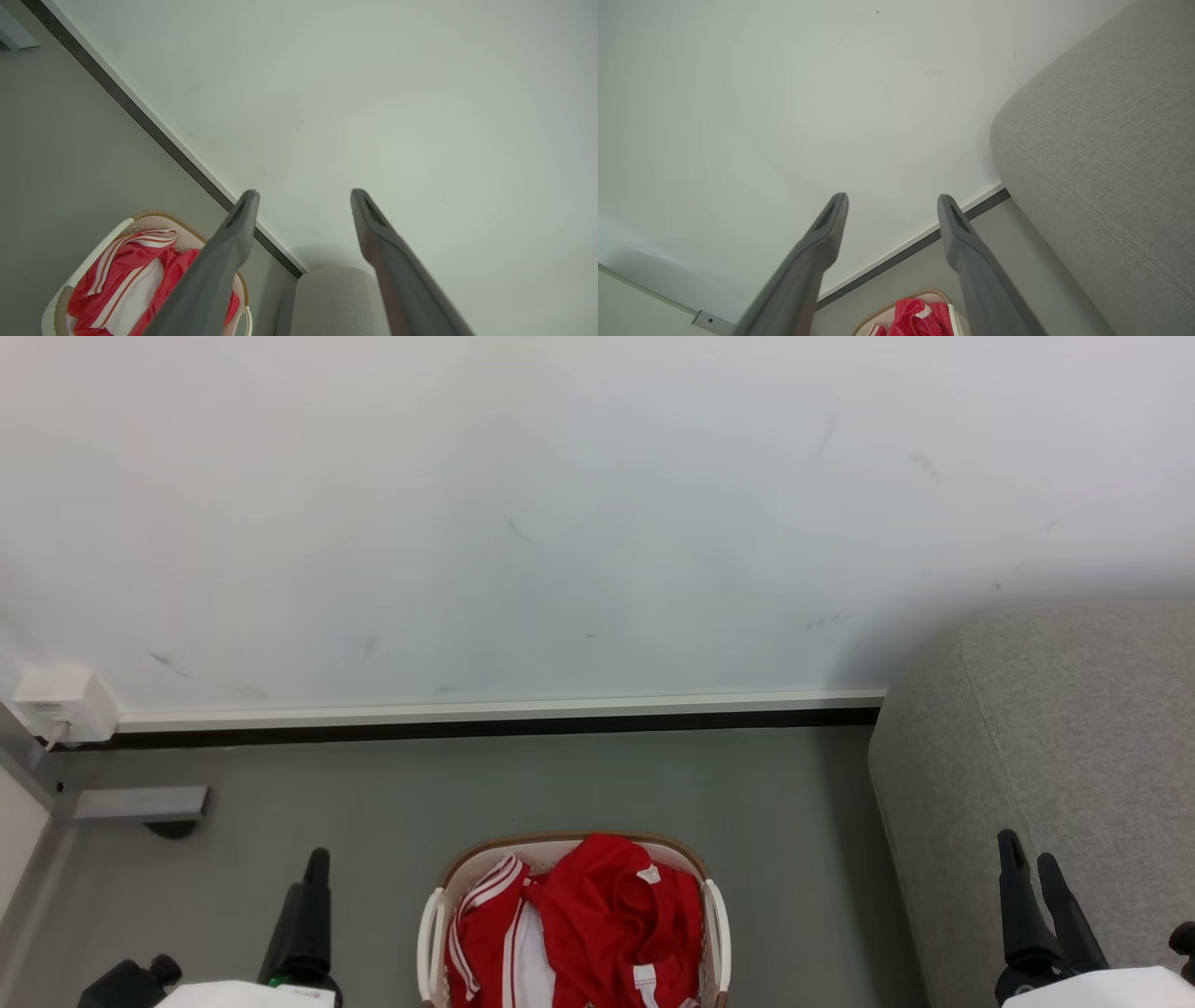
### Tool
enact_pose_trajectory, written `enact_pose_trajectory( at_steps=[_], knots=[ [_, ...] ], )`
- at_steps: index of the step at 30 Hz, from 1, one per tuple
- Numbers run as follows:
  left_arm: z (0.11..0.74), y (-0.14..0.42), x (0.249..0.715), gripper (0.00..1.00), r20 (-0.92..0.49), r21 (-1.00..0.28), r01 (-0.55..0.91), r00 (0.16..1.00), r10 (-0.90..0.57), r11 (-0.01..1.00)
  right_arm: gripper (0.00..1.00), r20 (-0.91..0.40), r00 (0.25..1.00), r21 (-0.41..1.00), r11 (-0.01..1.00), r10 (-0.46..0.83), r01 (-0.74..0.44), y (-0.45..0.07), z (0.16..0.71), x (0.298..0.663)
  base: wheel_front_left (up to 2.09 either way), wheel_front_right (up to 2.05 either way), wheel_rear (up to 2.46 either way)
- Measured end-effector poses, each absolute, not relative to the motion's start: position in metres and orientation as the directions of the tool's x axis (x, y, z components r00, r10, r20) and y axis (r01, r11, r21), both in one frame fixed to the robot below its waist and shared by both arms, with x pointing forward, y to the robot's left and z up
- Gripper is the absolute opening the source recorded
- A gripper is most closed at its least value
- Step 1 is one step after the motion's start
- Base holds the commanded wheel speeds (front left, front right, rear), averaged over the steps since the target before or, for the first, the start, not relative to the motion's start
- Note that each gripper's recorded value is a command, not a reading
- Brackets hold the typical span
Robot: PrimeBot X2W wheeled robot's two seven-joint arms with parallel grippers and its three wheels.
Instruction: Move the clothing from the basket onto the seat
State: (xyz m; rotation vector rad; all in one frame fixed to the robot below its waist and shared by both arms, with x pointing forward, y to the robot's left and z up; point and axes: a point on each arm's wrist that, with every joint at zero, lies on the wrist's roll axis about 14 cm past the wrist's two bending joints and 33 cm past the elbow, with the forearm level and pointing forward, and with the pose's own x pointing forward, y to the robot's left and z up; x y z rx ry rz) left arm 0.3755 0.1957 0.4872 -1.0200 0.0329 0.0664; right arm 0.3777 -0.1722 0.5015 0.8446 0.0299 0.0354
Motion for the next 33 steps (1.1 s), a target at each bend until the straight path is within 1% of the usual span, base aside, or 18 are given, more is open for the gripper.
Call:
enact_pose_trajectory(
  at_steps=[1,5,6,7,11,20,33],
  knots=[
    [0.489,0.196,0.375,1.00,-0.051,-0.826,-0.065,0.998,0.041,0.560,1.00,-0.012,0.999,0.723,0.690,0.047,-0.024,-0.171,0.501,0.378,0.00,0.00,0.00],
    [0.492,0.195,0.374,1.00,-0.037,-0.784,-0.053,0.999,0.039,0.618,1.00,-0.010,0.999,0.674,0.738,0.050,-0.030,-0.170,0.501,0.377,0.00,0.00,0.00],
    [0.492,0.195,0.374,1.00,-0.037,-0.784,-0.053,0.999,0.039,0.618,1.00,-0.010,0.999,0.674,0.738,0.050,-0.030,-0.170,0.501,0.377,0.00,0.00,0.00],
    [0.492,0.194,0.373,1.00,-0.034,-0.763,-0.051,0.999,0.038,0.645,1.00,-0.007,0.999,0.649,0.760,0.051,-0.034,-0.169,0.501,0.377,0.00,0.00,0.00],
    [0.495,0.191,0.373,1.00,-0.022,-0.716,-0.035,0.999,0.028,0.697,1.00,-0.004,0.998,0.602,0.798,0.057,-0.043,-0.168,0.501,0.377,0.00,0.00,0.00],
    [0.500,0.186,0.370,1.00,0.004,-0.626,-0.006,1.000,0.011,0.780,1.00,0.007,0.998,0.502,0.863,0.070,-0.064,-0.164,0.502,0.375,0.00,0.00,0.00],
    [0.502,0.185,0.367,1.00,0.024,-0.506,0.013,1.000,-0.001,0.863,1.00,0.019,0.996,0.374,0.923,0.089,-0.089,-0.160,0.501,0.371,0.00,0.00,0.00]
  ],
)
